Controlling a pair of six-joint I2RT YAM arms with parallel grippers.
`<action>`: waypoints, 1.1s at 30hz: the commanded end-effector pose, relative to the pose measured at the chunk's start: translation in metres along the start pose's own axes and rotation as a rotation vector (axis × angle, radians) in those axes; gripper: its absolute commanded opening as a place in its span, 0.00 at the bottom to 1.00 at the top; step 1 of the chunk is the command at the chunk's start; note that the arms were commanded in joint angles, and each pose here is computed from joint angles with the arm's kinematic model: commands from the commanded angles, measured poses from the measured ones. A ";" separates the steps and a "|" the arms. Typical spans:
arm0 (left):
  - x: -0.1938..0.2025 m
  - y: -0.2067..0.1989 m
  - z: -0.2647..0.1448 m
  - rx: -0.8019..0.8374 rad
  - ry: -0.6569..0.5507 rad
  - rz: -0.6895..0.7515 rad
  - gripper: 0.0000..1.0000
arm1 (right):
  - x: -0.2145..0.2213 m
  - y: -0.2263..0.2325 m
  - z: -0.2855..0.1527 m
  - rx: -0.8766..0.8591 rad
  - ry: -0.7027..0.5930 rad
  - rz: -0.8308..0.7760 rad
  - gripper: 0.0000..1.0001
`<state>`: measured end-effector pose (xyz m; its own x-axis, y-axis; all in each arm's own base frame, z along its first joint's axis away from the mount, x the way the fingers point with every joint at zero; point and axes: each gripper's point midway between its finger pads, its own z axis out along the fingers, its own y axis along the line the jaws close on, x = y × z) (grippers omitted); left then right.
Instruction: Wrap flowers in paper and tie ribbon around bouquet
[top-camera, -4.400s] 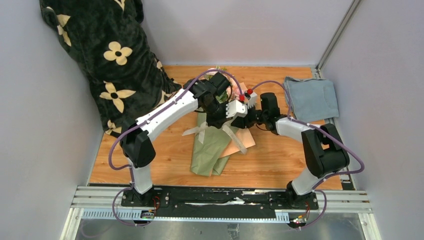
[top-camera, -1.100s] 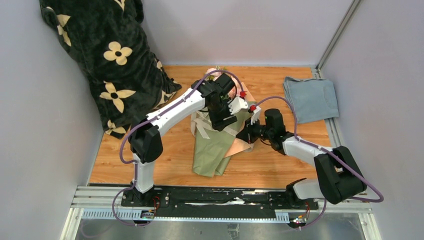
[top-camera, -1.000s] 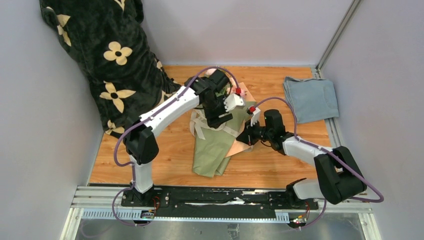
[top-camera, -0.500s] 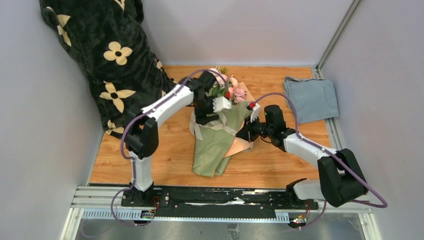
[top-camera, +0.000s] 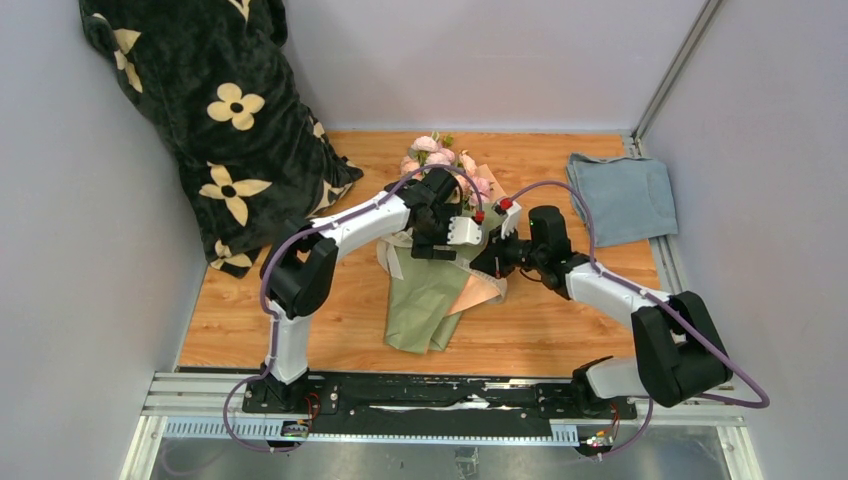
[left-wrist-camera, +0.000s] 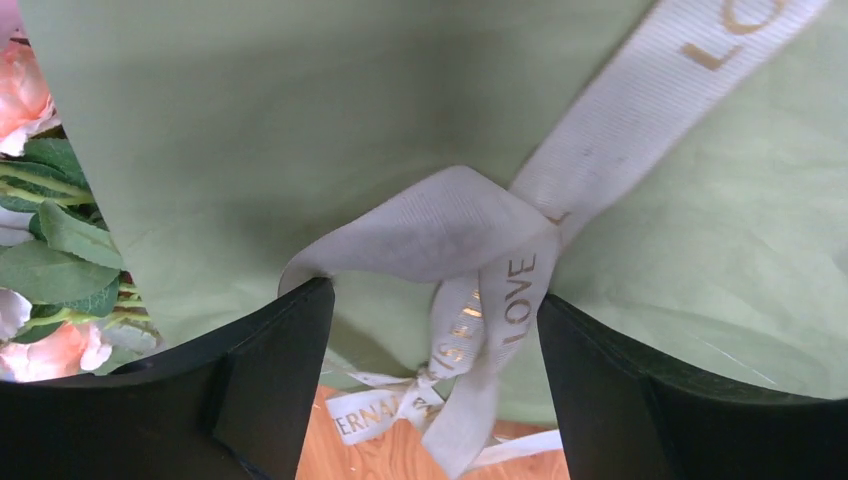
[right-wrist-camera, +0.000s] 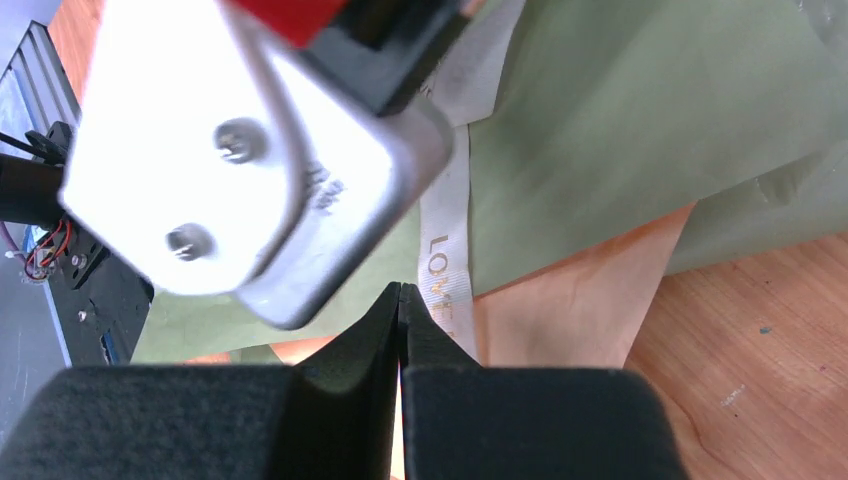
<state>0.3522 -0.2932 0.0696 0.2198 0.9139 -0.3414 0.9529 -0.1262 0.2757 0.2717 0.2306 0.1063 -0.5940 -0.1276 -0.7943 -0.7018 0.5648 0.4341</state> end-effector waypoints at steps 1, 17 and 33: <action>0.002 0.008 0.016 -0.026 0.003 0.026 0.81 | -0.001 0.002 -0.002 -0.009 -0.020 -0.004 0.03; -0.007 -0.009 -0.032 0.021 -0.001 -0.127 0.00 | 0.008 0.013 0.002 -0.080 -0.054 0.003 0.03; -0.042 -0.034 -0.120 0.081 -0.006 -0.176 0.00 | -0.100 0.006 -0.001 -0.108 -0.222 -0.130 0.08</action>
<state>0.3012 -0.2837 0.1579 0.0589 0.9194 -0.3889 0.9882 0.0014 0.1530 0.3004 0.2462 0.1687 -0.4566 -0.0225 -0.8894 -0.7958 0.4573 0.3970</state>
